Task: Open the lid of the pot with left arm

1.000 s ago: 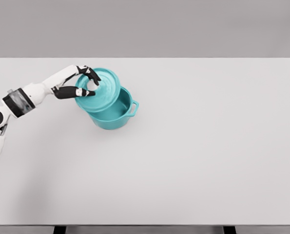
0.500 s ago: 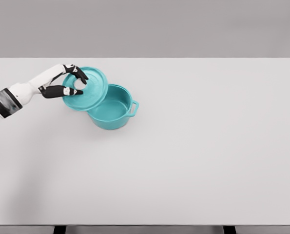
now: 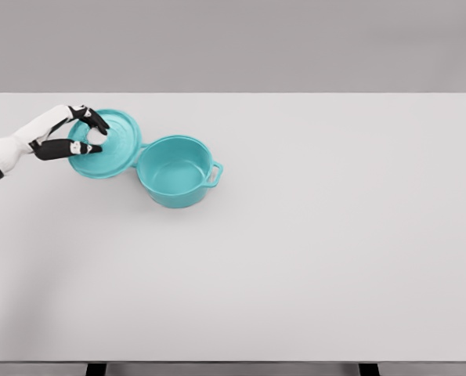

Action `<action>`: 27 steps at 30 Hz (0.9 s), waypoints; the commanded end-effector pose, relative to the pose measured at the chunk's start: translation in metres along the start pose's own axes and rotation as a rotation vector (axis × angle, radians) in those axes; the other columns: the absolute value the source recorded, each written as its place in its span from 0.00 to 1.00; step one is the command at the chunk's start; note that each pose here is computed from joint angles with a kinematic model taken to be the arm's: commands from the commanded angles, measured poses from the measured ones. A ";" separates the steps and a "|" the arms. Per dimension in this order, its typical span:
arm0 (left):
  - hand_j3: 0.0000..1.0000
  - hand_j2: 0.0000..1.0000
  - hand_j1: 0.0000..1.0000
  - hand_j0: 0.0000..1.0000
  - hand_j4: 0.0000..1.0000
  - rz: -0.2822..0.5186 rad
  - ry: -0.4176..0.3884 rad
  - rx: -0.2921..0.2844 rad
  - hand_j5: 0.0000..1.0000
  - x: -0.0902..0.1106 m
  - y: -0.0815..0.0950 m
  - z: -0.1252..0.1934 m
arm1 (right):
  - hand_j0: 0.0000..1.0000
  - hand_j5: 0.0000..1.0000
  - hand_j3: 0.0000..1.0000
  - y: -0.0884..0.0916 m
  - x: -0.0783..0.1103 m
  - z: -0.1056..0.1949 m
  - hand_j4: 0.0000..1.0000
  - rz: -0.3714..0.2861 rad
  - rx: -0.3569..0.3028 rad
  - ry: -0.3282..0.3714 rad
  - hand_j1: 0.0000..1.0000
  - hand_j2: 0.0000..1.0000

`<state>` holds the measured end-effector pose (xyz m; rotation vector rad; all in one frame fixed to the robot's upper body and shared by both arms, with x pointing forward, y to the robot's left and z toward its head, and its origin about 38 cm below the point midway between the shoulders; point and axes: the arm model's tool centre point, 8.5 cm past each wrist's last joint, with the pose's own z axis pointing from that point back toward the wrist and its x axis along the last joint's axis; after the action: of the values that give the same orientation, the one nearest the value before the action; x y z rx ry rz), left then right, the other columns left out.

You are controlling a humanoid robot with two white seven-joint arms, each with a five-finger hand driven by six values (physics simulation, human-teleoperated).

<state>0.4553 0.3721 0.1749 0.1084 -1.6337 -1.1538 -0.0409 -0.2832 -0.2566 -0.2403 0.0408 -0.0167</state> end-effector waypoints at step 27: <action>0.42 0.42 0.42 0.42 0.42 0.094 0.214 0.024 0.42 -0.065 0.000 0.049 | 1.00 1.00 1.00 0.000 0.000 0.000 1.00 0.000 0.000 0.000 1.00 1.00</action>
<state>0.4445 0.4366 0.1353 0.1638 -1.4576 -1.0323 -0.0409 -0.2832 -0.2566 -0.2403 0.0406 -0.0167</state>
